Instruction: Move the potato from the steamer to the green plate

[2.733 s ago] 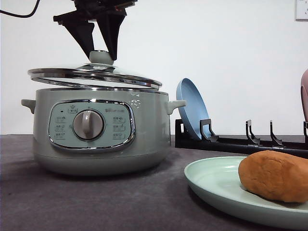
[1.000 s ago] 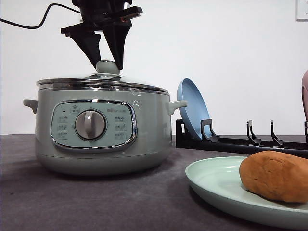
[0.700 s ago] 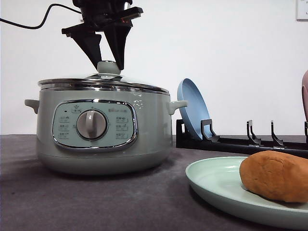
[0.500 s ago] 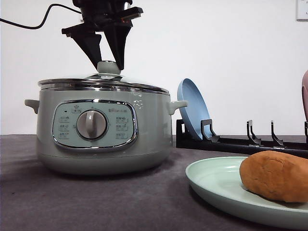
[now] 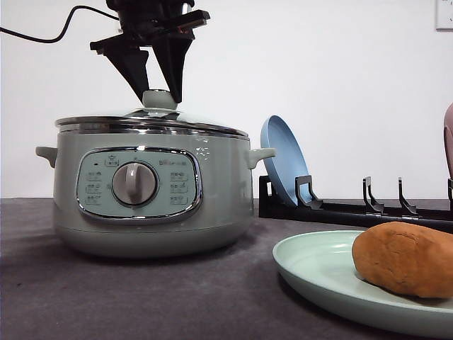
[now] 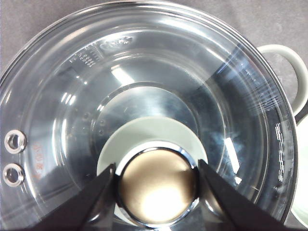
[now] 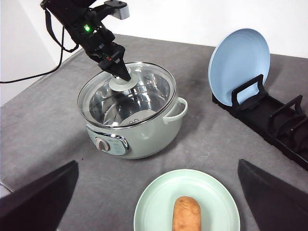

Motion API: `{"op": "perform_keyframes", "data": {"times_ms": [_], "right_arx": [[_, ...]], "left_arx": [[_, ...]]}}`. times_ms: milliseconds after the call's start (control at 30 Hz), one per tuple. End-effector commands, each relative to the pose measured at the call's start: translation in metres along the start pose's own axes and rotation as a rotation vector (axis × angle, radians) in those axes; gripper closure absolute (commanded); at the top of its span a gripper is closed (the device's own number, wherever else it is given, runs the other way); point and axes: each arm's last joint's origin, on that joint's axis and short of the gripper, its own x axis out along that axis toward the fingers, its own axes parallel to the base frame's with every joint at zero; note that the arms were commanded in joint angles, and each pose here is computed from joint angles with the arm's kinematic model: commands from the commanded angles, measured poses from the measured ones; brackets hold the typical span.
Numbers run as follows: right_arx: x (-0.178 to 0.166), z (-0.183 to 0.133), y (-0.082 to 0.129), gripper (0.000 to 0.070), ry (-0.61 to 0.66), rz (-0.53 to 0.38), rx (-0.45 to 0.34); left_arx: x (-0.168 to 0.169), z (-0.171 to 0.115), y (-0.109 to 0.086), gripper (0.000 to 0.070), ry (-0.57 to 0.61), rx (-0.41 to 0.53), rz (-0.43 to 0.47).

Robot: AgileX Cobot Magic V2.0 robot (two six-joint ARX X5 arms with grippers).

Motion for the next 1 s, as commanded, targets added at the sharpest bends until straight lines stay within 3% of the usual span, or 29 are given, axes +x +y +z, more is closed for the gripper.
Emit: {"op": "perform_keyframes", "data": {"times_ms": [0,967], "right_arx": [[-0.0012,0.0035,0.001,0.0005,-0.011,0.005,0.006],[-0.0012,0.0034,0.001,0.0005,-0.011,0.005,0.007]], "left_arx": [[0.0168,0.0072,-0.0015,0.07,0.014,-0.017,-0.005],[0.0112,0.0079,0.0034,0.07,-0.011,-0.029,-0.025]]}}
